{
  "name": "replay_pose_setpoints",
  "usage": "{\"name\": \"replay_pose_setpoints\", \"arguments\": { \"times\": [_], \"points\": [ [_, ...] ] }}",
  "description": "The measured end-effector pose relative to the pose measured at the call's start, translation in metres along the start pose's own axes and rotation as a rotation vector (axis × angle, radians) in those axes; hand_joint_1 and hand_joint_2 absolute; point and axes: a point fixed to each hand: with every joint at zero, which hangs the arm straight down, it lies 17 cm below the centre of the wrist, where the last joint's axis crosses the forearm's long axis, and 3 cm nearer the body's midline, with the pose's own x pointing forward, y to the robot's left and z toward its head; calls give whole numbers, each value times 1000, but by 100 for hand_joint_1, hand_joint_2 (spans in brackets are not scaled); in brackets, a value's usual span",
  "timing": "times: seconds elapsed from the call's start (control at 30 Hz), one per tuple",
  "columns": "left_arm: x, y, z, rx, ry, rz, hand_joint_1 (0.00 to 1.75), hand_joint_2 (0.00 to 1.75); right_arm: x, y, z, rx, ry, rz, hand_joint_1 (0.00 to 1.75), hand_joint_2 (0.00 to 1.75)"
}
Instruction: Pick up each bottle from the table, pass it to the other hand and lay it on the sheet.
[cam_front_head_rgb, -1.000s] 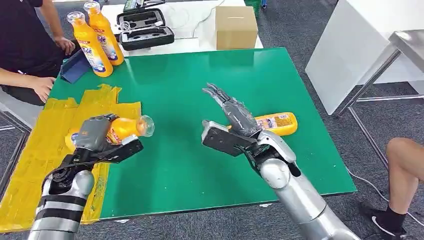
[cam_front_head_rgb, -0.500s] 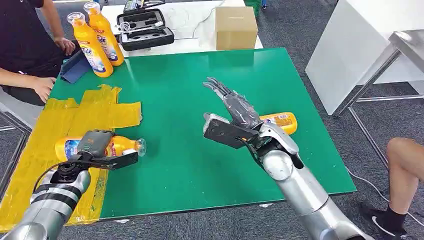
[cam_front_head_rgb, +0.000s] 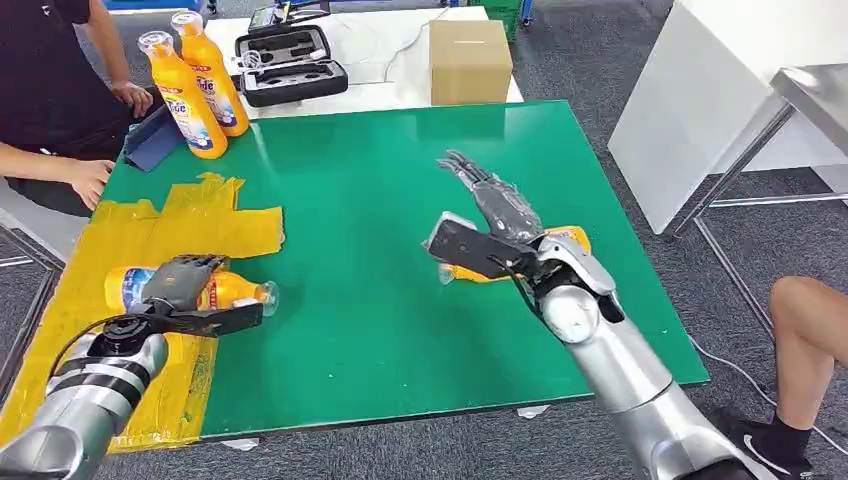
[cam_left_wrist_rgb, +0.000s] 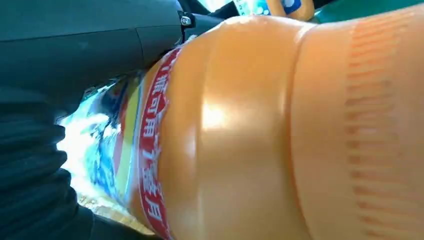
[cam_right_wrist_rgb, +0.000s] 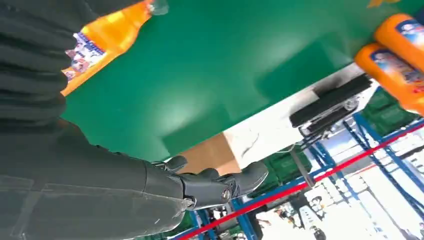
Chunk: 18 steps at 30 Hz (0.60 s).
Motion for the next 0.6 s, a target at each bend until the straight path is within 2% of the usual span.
{"name": "replay_pose_setpoints", "arguments": {
  "times": [0.3,0.33,0.6],
  "points": [
    [13,9,3,57,-73,96,0,175,-20,0,8,6,39,21,0,175],
    [14,10,5,66,-79,128,0,0,-23,0,9,7,44,26,0,175],
    [40,27,26,193,-80,438,0,0,-67,18,43,22,153,110,0,175]
  ]
}}
